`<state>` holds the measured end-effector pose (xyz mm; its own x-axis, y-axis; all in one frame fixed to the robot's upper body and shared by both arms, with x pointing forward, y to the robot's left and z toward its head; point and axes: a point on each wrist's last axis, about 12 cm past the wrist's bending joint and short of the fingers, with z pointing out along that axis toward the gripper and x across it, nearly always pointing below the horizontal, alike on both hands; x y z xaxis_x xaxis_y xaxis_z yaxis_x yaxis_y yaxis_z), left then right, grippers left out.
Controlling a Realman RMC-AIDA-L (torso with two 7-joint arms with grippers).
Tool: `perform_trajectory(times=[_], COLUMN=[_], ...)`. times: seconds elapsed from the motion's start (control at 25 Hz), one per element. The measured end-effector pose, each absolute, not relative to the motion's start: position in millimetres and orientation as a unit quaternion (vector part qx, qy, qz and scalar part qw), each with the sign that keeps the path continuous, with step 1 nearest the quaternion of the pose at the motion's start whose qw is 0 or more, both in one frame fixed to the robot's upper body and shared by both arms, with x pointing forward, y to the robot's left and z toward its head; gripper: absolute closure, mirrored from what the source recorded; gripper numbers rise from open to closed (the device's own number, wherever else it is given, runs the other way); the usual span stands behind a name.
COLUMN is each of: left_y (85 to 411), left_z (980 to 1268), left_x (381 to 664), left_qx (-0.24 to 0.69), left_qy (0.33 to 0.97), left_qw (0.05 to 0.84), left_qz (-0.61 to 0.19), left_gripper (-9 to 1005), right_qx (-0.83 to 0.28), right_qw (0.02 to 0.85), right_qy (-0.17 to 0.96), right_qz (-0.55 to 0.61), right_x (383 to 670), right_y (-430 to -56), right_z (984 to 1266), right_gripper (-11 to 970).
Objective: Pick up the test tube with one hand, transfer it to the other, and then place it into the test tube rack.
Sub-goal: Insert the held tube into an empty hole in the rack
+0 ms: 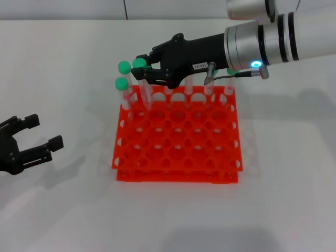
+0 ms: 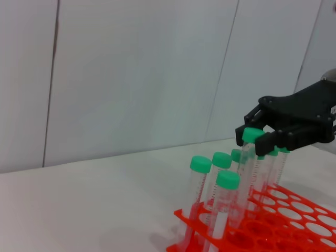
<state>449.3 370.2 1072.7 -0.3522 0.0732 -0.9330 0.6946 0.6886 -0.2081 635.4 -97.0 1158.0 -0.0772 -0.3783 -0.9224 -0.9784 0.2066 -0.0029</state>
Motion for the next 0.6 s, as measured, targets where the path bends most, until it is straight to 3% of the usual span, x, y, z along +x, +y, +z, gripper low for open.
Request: perform_trajectory(times=[0.6], left_y=[369.1], left_z=[1073.6], left_x=[452.1], left_qx=[0.253], left_qy=[0.762], left_qw=[0.512], left_qz=[-0.304], left_gripper=[107], right_qx=[-0.515], right_qw=[0.424], right_qy=[0.657], right_qz=[0.35], right_x=[632.5], right_y=[-101.7], right_z=[1149.2], right_gripper=[698])
